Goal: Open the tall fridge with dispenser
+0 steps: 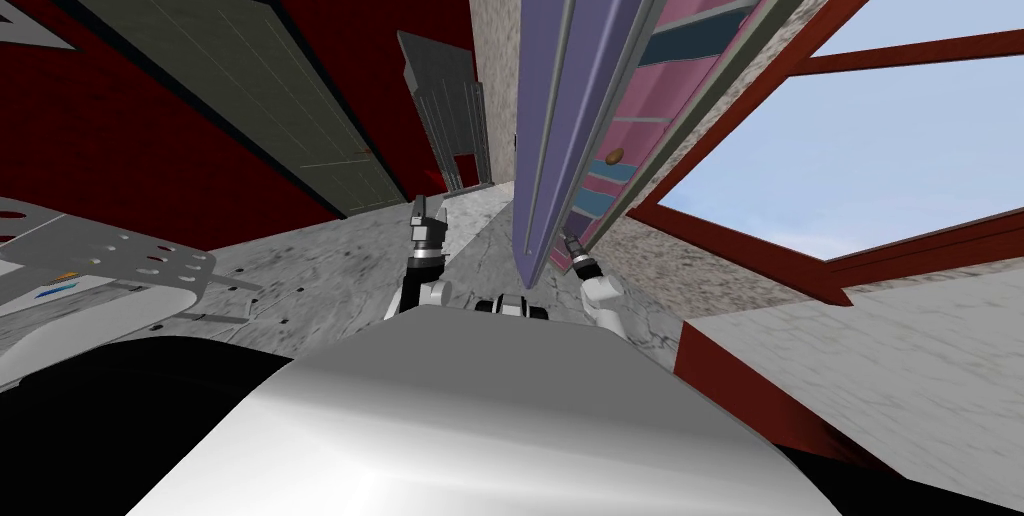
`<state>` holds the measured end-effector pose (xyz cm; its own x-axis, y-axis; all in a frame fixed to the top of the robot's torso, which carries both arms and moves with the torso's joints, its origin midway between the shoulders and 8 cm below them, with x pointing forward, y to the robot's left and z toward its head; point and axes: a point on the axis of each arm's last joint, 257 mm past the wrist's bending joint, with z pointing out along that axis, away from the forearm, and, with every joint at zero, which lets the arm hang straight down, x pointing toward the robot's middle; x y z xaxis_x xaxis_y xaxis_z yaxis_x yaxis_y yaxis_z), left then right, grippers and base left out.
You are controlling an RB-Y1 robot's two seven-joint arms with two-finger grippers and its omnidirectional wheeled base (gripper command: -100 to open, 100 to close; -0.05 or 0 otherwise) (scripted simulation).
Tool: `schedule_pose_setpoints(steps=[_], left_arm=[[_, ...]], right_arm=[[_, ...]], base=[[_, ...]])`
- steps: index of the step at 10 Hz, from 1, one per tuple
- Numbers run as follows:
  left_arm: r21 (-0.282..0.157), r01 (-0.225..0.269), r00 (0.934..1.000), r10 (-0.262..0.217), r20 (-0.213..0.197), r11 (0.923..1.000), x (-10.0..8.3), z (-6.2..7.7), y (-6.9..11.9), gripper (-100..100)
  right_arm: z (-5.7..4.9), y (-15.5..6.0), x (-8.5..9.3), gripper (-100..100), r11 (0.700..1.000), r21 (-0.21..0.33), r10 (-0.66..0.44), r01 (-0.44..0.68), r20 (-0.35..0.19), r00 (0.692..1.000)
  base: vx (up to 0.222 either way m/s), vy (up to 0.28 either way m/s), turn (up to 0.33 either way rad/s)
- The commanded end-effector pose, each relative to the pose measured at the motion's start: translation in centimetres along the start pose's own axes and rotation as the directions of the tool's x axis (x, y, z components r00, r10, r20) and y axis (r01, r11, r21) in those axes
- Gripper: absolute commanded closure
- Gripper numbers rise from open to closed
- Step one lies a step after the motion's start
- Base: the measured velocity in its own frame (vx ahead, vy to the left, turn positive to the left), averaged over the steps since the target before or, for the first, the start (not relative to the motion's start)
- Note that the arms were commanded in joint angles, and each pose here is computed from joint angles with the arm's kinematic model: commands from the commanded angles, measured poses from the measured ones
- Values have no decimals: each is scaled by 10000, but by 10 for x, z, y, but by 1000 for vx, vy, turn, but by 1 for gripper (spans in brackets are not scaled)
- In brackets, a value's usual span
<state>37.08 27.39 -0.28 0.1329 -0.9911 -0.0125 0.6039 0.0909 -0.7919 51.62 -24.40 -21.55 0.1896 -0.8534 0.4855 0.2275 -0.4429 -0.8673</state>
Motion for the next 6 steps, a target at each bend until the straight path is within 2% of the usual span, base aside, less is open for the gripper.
schedule_pose_setpoints(steps=[1, 2, 3, 6], left_arm=[[-1, 2, 10000, -2, 1, 10000, 0, 0, 0, 0], [0, 2, 10000, -2, 1, 10000, 0, 0, 0, 0], [0, 2, 10000, -2, 1, 10000, 0, 0, 0, 0], [0, -1, 10000, 1, 0, 10000, 0, 0, 0, 0]], right_arm=[[2, -5, 0, -100, 9998, 169, -71, 70, 35, 10000], [2, -10, 1, -100, 9995, 301, -89, 88, 34, 10000], [5, -15, -5, -100, 9989, 416, 212, -210, -52, 9998], [11, -28, -22, -100, 9929, 662, 1008, -988, -261, 9946]], base=[[72, 186, 12], [44, 186, -59], [7, 133, -14], [-4, 29, 10]])
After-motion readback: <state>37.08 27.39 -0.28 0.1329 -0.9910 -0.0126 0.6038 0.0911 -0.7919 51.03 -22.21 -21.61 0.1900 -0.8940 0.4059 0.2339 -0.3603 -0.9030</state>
